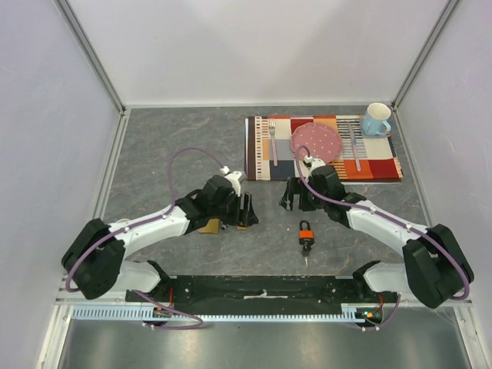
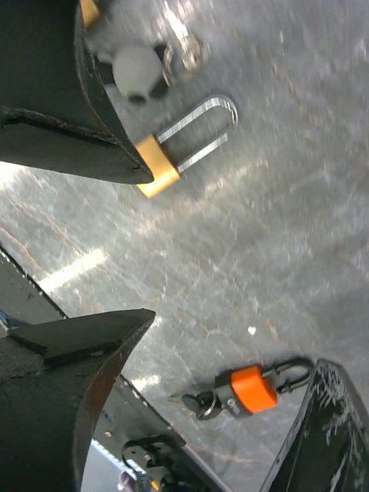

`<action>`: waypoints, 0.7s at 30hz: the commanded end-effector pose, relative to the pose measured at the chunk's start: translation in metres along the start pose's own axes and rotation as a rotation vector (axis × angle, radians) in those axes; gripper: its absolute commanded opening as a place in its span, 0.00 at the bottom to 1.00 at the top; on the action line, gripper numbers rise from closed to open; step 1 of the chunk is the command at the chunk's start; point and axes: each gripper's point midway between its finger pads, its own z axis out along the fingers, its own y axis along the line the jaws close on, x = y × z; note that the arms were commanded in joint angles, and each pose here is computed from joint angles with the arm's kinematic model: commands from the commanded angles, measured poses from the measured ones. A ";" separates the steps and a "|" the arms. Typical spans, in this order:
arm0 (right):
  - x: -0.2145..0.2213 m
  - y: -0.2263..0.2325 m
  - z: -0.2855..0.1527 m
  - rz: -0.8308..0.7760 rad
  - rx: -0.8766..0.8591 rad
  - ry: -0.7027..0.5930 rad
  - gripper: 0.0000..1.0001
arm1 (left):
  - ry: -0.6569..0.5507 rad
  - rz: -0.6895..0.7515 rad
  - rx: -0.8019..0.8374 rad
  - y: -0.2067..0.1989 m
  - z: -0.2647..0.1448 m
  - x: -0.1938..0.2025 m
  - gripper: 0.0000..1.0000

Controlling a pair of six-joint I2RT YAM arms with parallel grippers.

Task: Lock with the key
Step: Place the key at the center of the board, then pick up the lock from the center of the board.

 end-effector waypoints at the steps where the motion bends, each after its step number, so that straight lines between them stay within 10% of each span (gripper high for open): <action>1: 0.027 -0.034 -0.019 0.042 0.105 0.077 0.98 | -0.014 0.018 0.078 -0.041 0.015 -0.013 0.72; 9: 0.059 -0.047 -0.048 0.149 0.161 0.133 0.97 | 0.057 0.034 0.143 -0.068 0.037 0.000 0.70; 21: 0.112 -0.048 -0.048 0.276 0.134 0.267 0.70 | 0.089 0.019 0.189 -0.076 0.052 0.005 0.67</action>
